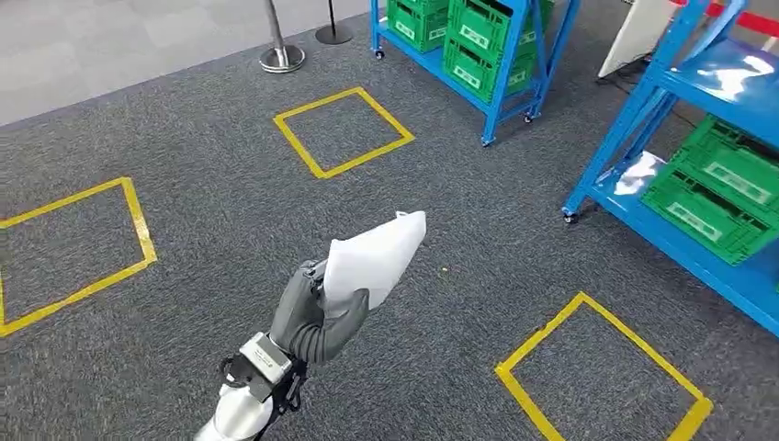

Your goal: Take the parts from the cabinet and place them on the table.

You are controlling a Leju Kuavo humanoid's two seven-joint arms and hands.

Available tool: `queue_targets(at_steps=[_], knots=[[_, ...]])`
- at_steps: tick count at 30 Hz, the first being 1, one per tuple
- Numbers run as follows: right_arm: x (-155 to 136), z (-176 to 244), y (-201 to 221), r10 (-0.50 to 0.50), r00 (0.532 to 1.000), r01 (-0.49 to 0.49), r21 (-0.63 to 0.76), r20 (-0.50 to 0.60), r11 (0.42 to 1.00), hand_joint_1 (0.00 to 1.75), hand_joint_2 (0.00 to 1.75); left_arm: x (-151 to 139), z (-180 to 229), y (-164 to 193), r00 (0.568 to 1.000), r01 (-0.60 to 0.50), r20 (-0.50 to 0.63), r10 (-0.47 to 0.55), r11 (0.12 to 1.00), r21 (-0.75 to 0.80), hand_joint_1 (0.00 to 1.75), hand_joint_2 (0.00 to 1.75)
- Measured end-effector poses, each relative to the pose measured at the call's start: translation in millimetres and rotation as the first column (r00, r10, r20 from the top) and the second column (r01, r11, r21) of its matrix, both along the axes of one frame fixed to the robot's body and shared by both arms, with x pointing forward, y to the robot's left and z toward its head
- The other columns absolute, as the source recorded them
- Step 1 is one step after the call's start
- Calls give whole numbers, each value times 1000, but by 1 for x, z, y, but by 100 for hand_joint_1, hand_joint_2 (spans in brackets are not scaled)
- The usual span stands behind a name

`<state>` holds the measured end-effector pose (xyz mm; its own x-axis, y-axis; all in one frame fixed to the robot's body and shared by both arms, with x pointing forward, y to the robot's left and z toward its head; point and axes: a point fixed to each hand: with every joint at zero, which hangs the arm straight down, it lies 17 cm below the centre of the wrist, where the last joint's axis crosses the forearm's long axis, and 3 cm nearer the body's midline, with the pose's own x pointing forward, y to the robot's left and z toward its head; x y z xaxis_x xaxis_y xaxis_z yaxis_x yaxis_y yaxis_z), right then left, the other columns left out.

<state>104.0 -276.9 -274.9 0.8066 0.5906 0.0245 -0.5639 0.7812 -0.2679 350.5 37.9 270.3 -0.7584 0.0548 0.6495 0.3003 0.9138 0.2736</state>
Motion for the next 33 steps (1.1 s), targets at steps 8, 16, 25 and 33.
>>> queue_targets(at_steps=[8,16,25,33], knots=[[-6,-1,-1,7,1000,-7,-1,-8,1000,0,0,0,2,0,1000,-3,3,3,1000,-4,175,175],[-3,0,1,21,1000,-21,-3,-9,1000,0,0,1,2,0,1000,1,-2,-1,1000,-2,175,175],[-9,-1,2,11,1000,-11,-2,-15,1000,0,0,0,0,0,1000,9,-10,-9,1000,3,175,175],[-13,-2,-1,120,992,-121,-9,-41,993,0,0,-2,4,-6,1000,1,-13,-1,1000,-1,175,175]])
